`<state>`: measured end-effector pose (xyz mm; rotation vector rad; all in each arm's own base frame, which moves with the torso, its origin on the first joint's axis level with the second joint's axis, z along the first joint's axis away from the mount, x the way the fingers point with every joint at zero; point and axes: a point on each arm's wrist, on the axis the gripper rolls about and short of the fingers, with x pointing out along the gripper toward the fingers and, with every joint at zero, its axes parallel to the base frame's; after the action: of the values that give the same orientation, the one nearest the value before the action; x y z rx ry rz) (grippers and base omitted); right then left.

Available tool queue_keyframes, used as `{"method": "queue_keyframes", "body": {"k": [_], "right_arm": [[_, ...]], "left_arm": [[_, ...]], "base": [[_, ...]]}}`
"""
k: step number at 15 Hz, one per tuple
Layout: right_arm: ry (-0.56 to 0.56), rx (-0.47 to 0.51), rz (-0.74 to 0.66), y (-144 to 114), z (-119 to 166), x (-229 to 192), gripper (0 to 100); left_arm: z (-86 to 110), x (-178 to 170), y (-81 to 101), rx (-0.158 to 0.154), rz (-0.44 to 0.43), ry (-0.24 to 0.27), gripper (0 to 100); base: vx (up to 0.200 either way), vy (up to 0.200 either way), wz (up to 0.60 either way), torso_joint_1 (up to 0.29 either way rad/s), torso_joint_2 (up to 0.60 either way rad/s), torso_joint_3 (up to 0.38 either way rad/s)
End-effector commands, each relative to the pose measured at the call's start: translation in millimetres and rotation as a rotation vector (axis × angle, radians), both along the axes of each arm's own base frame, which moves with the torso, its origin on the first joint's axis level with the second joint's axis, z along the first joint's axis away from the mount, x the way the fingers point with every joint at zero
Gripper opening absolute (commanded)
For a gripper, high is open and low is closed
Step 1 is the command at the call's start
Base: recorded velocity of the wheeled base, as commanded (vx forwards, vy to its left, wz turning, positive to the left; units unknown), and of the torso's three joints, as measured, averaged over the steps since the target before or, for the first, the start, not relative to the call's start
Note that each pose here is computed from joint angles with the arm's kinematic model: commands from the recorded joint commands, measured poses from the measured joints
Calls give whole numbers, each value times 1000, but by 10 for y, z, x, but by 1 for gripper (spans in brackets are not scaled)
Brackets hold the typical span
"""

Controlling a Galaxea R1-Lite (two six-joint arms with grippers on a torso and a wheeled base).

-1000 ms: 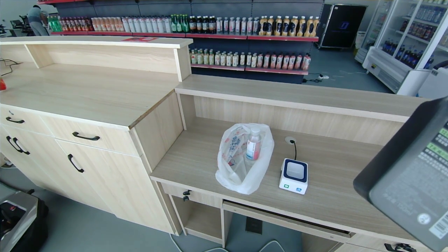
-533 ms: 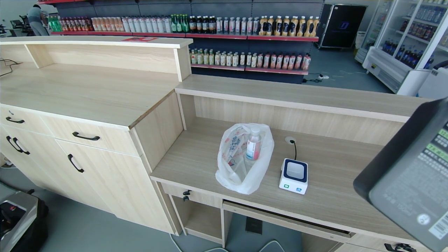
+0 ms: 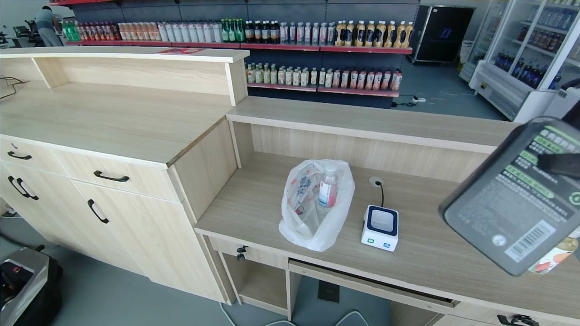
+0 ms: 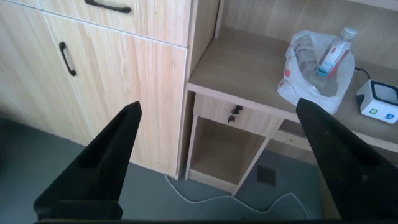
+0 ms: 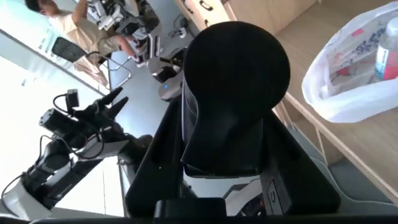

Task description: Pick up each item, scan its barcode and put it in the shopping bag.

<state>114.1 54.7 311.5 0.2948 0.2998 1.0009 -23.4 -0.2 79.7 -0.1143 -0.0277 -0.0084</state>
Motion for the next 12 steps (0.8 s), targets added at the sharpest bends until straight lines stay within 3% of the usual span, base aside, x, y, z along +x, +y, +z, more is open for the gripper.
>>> {"method": "queue_keyframes", "body": {"k": [1, 3, 5, 6, 12], "right_arm": [[-22, -84, -156, -18, -125, 331, 0], [-118, -237, -343, -111, -273, 591, 0], [-236, -567, -605, -369, -554, 893, 0], [-288, -666, -663, -500, -667, 994, 0], [-597, -946, -743, -821, -1184, 1540, 0]], "left_arm": [[2, 0, 0, -1, 1, -3, 100], [2, 0, 0, -1, 1, -3, 100], [1, 0, 0, -1, 1, -1, 100], [1, 0, 0, -1, 1, -1, 100], [1, 0, 0, -1, 1, -1, 100]], "base": [[0, 0, 0, 0, 0, 0], [0, 0, 0, 0, 0, 0], [0, 0, 0, 0, 0, 0], [0, 0, 0, 0, 0, 0], [0, 0, 0, 0, 0, 0]]}}
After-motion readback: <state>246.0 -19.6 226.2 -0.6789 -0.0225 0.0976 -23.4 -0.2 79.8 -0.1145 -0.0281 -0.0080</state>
